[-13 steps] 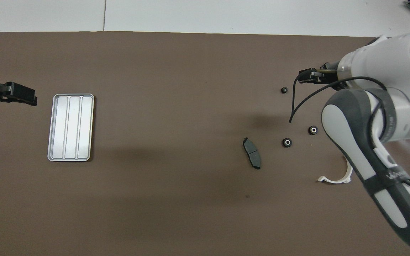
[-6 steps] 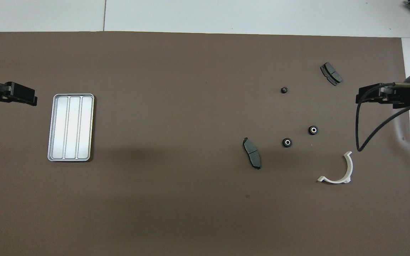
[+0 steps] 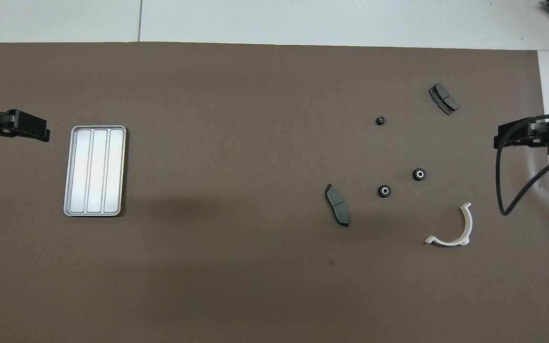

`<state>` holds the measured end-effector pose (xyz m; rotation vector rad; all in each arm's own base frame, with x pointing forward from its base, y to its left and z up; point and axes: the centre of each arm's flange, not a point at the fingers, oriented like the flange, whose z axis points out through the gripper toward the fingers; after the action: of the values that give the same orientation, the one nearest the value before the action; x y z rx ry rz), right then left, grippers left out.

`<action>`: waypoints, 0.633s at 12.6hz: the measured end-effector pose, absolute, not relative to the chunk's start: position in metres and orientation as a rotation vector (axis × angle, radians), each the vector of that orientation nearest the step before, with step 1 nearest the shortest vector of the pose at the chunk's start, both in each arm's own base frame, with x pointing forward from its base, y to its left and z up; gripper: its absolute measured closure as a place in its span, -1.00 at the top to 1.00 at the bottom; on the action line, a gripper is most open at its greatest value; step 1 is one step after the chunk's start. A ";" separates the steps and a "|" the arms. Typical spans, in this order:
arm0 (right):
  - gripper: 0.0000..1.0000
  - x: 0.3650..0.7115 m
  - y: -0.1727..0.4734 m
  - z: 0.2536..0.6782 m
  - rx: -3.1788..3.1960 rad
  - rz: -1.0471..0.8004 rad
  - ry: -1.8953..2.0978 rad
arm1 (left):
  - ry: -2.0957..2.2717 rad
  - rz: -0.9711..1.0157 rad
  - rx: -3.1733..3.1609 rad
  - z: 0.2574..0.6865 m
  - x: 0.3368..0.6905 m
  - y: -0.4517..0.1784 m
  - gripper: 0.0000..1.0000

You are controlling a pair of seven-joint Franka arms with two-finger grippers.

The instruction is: Place bearing gear from tray to pile

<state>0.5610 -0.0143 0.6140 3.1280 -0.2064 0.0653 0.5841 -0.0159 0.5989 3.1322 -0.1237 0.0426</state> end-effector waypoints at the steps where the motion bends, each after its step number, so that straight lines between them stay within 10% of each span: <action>1: 1.00 0.561 -0.013 0.614 3.129 0.065 -0.192 | -0.124 0.043 3.132 0.599 0.584 -0.016 1.00; 8: 1.00 0.559 -0.008 0.607 3.130 0.042 -0.160 | -0.124 0.043 3.132 0.599 0.584 -0.016 1.00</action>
<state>0.5589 -0.0076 0.6074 3.1298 -0.1602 0.0417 0.5842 -0.0159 0.5989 3.1322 -0.1237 0.0430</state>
